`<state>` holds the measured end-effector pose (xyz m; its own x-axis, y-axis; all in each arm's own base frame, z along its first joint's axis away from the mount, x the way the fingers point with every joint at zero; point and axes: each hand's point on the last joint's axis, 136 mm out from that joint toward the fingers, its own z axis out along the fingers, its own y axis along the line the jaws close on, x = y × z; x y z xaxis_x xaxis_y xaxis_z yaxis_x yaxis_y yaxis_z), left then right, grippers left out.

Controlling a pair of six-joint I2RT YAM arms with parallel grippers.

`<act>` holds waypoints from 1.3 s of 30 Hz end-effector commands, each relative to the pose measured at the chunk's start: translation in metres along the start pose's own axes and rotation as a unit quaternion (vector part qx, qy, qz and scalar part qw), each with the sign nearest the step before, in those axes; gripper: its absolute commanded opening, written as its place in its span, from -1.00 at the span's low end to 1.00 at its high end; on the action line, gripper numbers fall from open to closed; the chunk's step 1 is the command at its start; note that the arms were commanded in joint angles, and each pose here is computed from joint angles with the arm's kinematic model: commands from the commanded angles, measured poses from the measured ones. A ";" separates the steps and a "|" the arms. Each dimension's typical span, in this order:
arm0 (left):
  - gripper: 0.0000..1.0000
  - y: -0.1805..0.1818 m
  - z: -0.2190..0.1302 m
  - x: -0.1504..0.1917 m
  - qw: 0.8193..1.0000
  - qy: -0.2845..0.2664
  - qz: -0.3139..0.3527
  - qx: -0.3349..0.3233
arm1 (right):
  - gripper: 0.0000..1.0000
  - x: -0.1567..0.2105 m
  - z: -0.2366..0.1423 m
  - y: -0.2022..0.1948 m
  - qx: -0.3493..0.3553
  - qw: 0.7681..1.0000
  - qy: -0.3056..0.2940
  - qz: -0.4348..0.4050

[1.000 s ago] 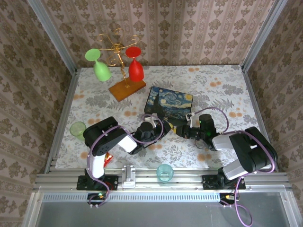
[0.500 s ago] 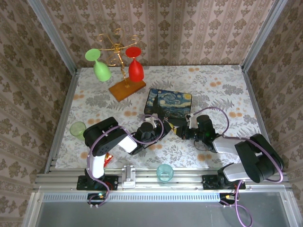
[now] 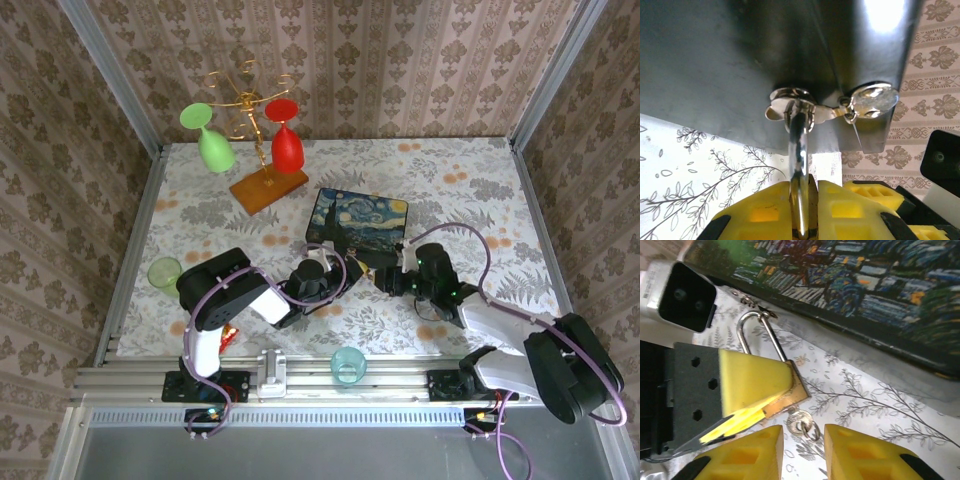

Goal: Unlock a padlock with a key

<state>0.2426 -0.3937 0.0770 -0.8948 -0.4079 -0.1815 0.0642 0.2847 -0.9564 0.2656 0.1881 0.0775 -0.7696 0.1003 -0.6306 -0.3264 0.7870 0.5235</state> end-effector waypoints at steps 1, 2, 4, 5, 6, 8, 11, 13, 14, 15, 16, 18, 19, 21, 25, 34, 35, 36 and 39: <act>-1.00 -0.039 -0.007 -0.014 0.998 -0.021 0.012 0.062 | -0.45 0.006 0.002 -0.009 0.067 0.996 0.017 -0.057; -1.00 -0.040 -0.008 -0.014 0.998 -0.020 0.013 0.063 | -0.44 0.007 0.003 -0.007 0.074 0.994 0.016 -0.073; -1.00 -0.041 -0.009 -0.013 0.998 -0.019 0.013 0.063 | -0.38 0.008 0.006 -0.005 0.101 0.989 0.018 -0.110; -1.00 -0.040 -0.009 -0.013 0.998 -0.018 0.012 0.062 | -0.35 0.008 0.007 -0.004 0.110 0.986 0.019 -0.124; -1.00 -0.039 -0.010 -0.012 0.998 -0.018 0.011 0.061 | -0.31 0.007 0.007 -0.004 0.120 0.983 0.017 -0.135; -1.00 -0.039 -0.011 -0.013 0.998 -0.018 0.012 0.062 | -0.27 0.006 0.008 -0.002 0.133 0.979 0.013 -0.153; -1.00 -0.040 -0.010 -0.012 0.998 -0.016 0.013 0.063 | -0.27 0.004 0.009 -0.005 0.167 0.969 0.011 -0.183; -1.00 -0.042 -0.009 -0.010 0.998 -0.012 0.014 0.067 | -0.27 0.003 0.012 -0.002 0.184 0.960 0.006 -0.210; -1.00 -0.043 -0.008 -0.010 0.998 -0.011 0.014 0.068 | -0.27 0.001 0.013 0.001 0.189 0.956 0.002 -0.223; -1.00 -0.044 -0.008 -0.009 0.998 -0.010 0.014 0.068 | -0.27 0.000 0.014 0.003 0.196 0.951 -0.002 -0.238; -1.00 -0.043 -0.007 -0.007 0.998 -0.008 0.013 0.068 | -0.26 -0.002 0.016 0.005 0.201 0.947 -0.005 -0.252; -1.00 -0.044 -0.006 -0.005 0.998 -0.006 0.012 0.069 | -0.26 -0.004 0.020 0.008 0.212 0.938 -0.008 -0.275; -1.00 -0.044 -0.006 -0.004 0.998 -0.004 0.012 0.069 | -0.27 -0.005 0.023 0.010 0.211 0.935 -0.006 -0.286; -1.00 -0.044 -0.005 -0.001 0.998 -0.001 0.011 0.068 | -0.31 -0.006 0.027 0.012 0.218 0.927 -0.005 -0.305; -1.00 -0.044 -0.001 0.005 0.998 0.007 0.007 0.069 | -0.55 -0.007 0.034 0.015 0.219 0.923 0.001 -0.316; -1.00 -0.036 -0.007 0.000 0.998 -0.002 0.009 0.060 | -0.67 0.008 0.032 0.025 0.120 0.963 0.009 -0.242; -1.00 -0.035 -0.007 0.000 0.998 -0.002 0.008 0.059 | -0.67 0.009 0.031 0.027 0.087 0.974 0.007 -0.208; -1.00 -0.035 -0.007 0.000 0.998 -0.002 0.009 0.059 | -0.66 0.009 0.029 0.029 0.060 0.983 0.004 -0.176; -0.94 -0.034 -0.007 0.000 0.998 -0.001 0.011 0.057 | -0.66 0.008 0.021 0.035 0.004 0.993 -0.005 -0.117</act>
<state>0.2386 -0.3919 0.0821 -0.8969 -0.4029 -0.1822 0.0719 0.2738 -0.9591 0.2667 0.2083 0.0561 -0.6367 -0.2367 -0.7339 -0.4707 0.8732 0.1267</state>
